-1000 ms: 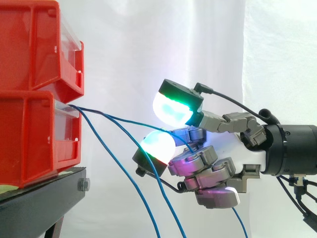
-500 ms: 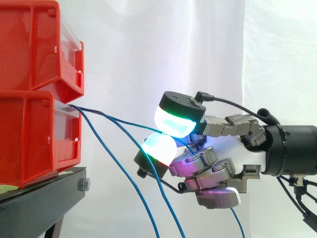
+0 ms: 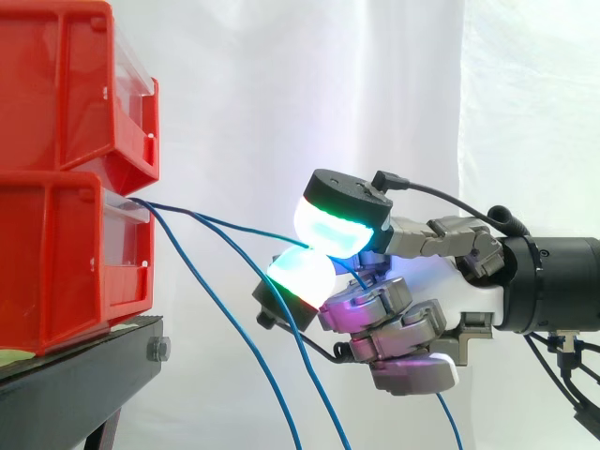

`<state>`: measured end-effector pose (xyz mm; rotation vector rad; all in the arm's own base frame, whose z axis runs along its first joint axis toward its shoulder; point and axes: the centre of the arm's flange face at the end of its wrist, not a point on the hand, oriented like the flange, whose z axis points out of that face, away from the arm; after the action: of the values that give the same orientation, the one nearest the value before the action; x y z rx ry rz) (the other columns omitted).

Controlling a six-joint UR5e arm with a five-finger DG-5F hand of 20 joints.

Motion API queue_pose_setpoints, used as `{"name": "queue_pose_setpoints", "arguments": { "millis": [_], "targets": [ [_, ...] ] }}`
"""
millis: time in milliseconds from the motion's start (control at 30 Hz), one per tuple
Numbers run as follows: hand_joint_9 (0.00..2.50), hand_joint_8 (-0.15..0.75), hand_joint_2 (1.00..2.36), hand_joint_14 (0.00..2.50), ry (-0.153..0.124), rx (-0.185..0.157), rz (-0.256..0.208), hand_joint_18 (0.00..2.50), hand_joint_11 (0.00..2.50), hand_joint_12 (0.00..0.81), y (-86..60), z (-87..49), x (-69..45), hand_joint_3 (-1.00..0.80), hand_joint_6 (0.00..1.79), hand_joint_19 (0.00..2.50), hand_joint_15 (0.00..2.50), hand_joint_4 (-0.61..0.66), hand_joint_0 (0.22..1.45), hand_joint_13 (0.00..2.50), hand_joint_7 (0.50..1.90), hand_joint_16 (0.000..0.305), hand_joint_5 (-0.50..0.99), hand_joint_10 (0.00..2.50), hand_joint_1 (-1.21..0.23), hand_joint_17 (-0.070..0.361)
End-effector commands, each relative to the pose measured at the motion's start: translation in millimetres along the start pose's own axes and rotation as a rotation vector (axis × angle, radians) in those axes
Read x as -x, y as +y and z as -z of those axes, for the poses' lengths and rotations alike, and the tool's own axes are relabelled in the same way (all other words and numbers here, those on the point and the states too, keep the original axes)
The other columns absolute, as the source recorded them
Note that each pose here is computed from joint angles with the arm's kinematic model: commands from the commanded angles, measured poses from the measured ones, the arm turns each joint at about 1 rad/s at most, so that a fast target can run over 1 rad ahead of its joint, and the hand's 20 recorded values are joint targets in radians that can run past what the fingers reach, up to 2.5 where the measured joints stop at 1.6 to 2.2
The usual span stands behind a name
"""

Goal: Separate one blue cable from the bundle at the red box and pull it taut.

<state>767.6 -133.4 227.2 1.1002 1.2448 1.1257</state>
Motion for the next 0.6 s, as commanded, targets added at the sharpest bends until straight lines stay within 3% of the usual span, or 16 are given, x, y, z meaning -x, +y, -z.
{"name": "queue_pose_setpoints", "arguments": {
  "millis": [0,100,200,433,567],
  "targets": [
    [0.67,0.325,1.01,2.50,0.004,-0.014,-0.006,1.46,1.75,0.467,-1.3,1.3,-1.3,-0.36,0.96,0.82,1.46,-0.30,0.81,1.17,1.15,0.052,-0.17,2.50,-0.81,0.117],
    [0.66,0.321,1.00,2.50,0.031,-0.045,-0.008,1.43,1.70,0.457,-1.0,5.0,-5.6,-0.49,0.96,0.77,1.45,-0.33,0.85,1.15,1.17,0.051,-0.18,2.50,-0.79,0.114],
    [0.66,0.316,1.00,2.50,0.062,-0.070,-0.006,1.43,1.65,0.447,8.0,10.6,-8.2,-0.50,0.96,0.76,1.43,-0.35,0.86,1.15,1.22,0.049,-0.18,2.50,-0.78,0.111],
    [0.71,0.317,1.00,2.50,0.075,-0.129,-0.007,1.39,1.69,0.446,21.2,21.5,-9.1,-0.46,0.96,0.72,1.42,-0.33,0.86,1.16,1.25,0.049,-0.18,2.50,-0.80,0.110],
    [0.73,0.318,1.01,2.50,0.077,-0.132,-0.008,1.37,1.67,0.449,21.0,21.9,-9.2,-0.39,0.96,0.66,1.41,-0.30,0.85,1.16,1.29,0.049,-0.18,2.50,-0.81,0.111]
  ]
}}
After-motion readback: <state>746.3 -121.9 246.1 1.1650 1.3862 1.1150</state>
